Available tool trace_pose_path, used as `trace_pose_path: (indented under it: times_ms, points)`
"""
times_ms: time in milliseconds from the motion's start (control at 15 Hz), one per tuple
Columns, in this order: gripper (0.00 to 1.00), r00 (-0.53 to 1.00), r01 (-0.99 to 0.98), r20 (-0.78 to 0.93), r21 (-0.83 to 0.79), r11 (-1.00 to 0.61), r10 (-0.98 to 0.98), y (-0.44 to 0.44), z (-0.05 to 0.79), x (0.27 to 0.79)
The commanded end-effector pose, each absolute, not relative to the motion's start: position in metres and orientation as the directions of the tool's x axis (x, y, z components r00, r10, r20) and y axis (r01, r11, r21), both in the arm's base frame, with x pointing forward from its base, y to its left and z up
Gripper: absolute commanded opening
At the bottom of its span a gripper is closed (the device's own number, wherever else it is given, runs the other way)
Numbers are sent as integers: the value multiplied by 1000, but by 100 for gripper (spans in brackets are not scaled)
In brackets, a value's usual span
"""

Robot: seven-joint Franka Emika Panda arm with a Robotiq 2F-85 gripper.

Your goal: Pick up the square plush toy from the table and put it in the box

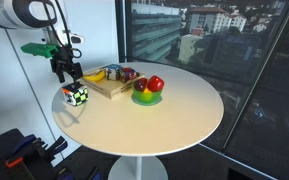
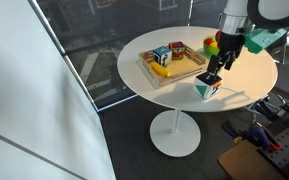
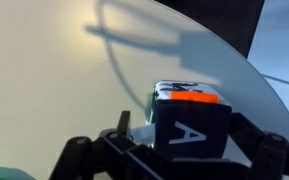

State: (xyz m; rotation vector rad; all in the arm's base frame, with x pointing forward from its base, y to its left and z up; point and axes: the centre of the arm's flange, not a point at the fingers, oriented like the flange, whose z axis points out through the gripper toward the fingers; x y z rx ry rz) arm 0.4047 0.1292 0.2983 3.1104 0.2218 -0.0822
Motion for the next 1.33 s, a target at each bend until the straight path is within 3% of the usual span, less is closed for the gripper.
trace_pose_path:
  times_ms: [0, 1067, 1133, 1267]
  points:
    - [100, 990, 140, -36, 23, -990, 139, 137, 285, 411]
    - [100, 985, 165, -57, 22, -986, 163, 145, 250, 417]
    - [75, 985, 162, -62, 18, -987, 161, 144, 248, 417]
    - [66, 986, 155, -61, 15, -988, 154, 142, 247, 417]
